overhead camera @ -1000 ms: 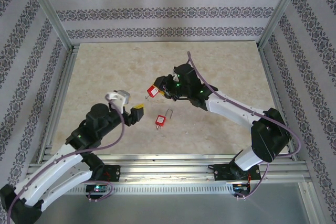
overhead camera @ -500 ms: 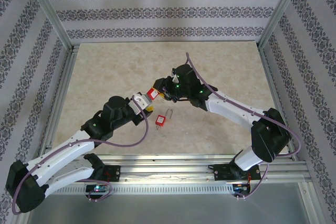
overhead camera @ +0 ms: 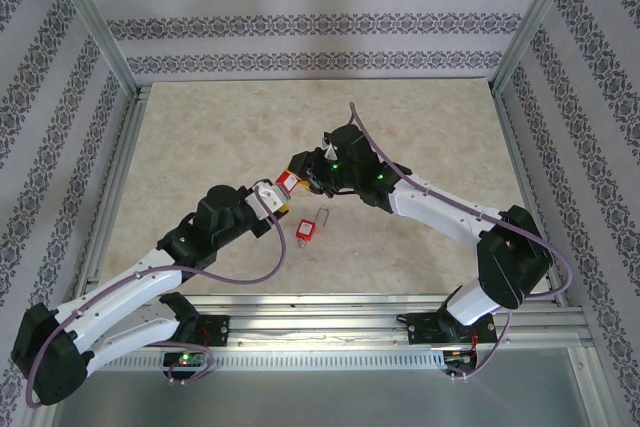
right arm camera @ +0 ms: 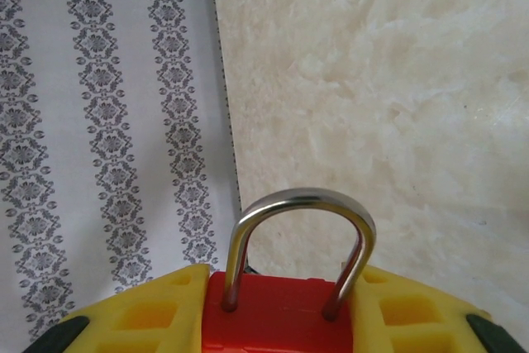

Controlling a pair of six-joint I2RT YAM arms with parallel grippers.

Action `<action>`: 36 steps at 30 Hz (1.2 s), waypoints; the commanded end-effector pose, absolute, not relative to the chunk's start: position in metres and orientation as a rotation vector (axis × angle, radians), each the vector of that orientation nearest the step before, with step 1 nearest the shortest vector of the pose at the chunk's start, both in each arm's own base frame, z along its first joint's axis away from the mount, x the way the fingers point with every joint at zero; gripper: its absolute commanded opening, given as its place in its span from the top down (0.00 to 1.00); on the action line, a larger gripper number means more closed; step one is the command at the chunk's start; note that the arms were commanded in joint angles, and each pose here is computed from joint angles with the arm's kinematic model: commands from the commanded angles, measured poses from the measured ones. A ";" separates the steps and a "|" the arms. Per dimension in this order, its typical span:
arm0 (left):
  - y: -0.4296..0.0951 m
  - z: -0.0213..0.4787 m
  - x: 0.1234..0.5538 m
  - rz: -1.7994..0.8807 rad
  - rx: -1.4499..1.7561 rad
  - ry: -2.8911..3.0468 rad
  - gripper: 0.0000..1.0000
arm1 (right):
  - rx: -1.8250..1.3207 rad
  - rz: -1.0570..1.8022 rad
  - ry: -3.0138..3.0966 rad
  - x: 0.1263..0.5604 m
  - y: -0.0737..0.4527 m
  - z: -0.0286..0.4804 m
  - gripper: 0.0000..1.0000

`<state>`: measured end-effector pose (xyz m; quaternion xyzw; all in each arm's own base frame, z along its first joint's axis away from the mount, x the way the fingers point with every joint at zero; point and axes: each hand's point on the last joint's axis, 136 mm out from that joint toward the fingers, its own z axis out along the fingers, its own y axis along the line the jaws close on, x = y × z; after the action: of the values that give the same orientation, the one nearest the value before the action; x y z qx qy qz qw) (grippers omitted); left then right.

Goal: Unlock with the key

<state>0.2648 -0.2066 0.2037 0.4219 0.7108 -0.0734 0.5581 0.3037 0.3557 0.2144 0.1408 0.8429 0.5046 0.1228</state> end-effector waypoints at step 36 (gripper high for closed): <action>-0.212 0.218 0.255 -0.135 1.091 1.592 0.97 | 0.352 1.570 2.462 0.302 0.378 0.224 0.90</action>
<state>0.2588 -0.2026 0.2036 0.4257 0.7055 -0.0697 0.5623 0.3002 0.3638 0.2037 0.1331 0.8469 0.5045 0.1029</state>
